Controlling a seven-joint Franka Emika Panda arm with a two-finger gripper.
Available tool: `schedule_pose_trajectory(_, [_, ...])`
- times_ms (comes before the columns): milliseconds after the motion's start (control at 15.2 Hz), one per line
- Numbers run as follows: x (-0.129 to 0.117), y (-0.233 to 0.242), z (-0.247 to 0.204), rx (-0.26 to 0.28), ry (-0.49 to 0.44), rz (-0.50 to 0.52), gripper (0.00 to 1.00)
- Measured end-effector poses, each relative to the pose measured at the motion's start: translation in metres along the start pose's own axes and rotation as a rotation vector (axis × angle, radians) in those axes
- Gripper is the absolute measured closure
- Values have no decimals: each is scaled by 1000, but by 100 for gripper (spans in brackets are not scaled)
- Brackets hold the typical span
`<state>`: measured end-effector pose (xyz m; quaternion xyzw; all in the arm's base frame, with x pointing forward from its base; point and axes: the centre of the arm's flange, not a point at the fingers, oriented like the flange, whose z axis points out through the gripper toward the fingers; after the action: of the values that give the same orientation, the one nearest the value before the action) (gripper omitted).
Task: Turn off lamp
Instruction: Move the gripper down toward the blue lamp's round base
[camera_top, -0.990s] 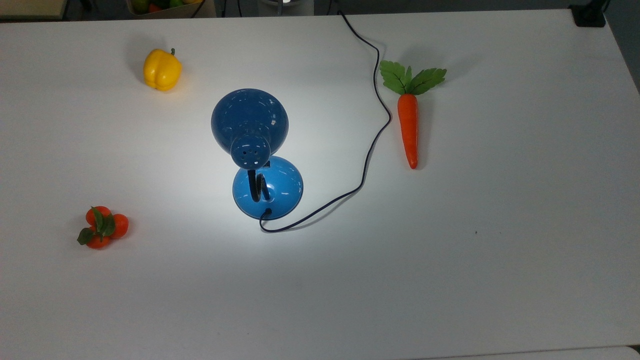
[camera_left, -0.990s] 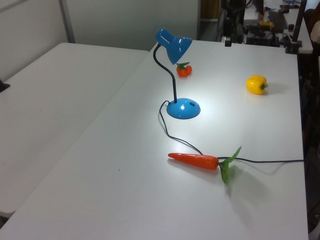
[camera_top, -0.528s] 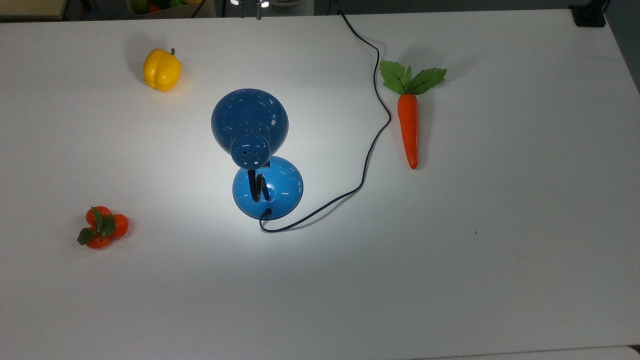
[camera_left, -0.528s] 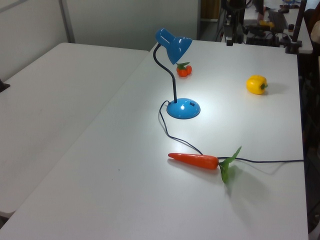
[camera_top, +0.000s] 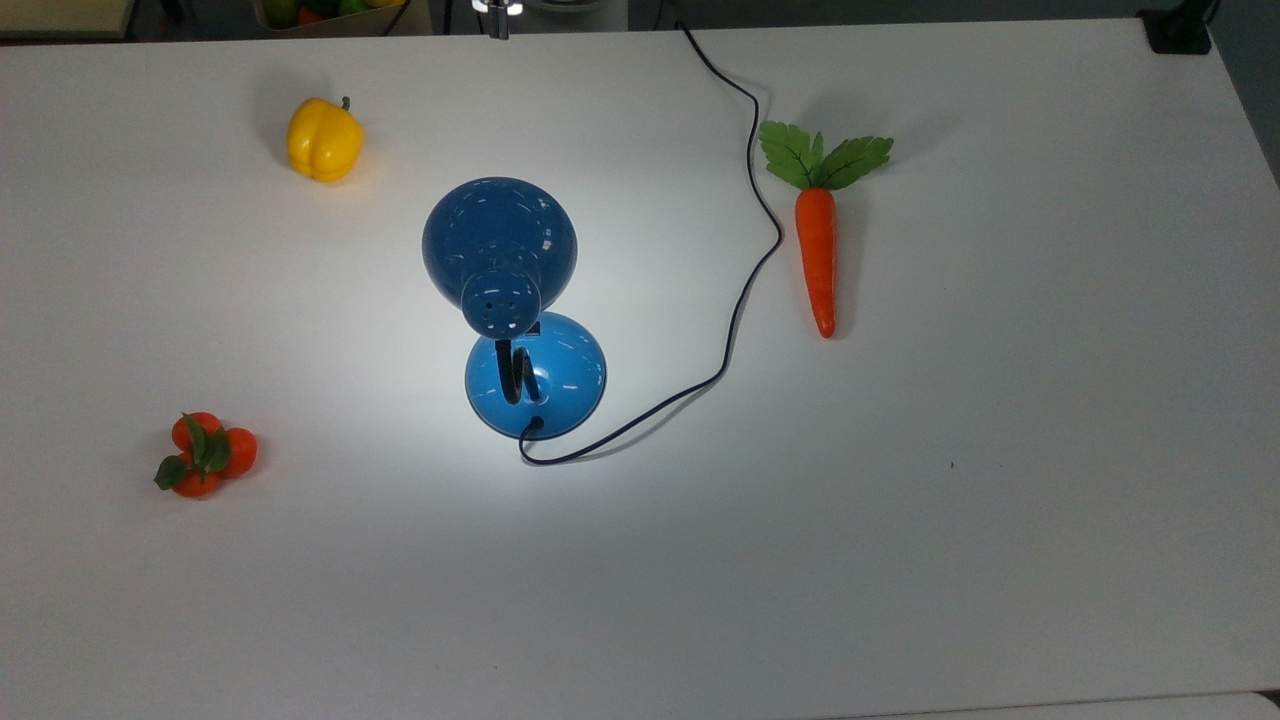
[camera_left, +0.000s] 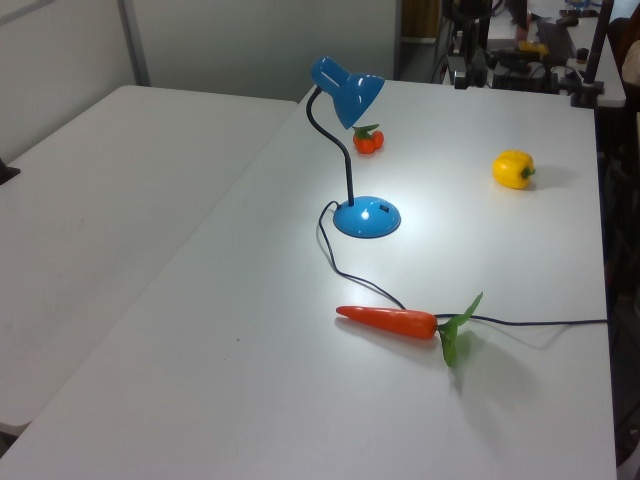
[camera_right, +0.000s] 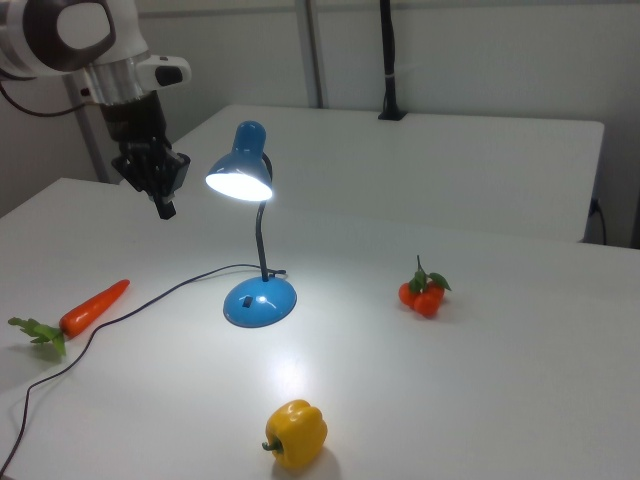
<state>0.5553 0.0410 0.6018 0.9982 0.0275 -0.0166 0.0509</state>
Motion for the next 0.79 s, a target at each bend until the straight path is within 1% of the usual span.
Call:
schedule_pose_trajectory(132, [1,1,10,0,-20,1,99])
schedule_pose_trajectory(264, [1,3,29,-1,-54,3,99])
schedule_pose_trajectory(462, [4,1,59,0,-66,0,99])
schedule_pose_trajectory(660, [7,-4,97,2,-61,-10,99])
schedule_pose_trajectory(792, [9,-2,118,5,-36,-6,99])
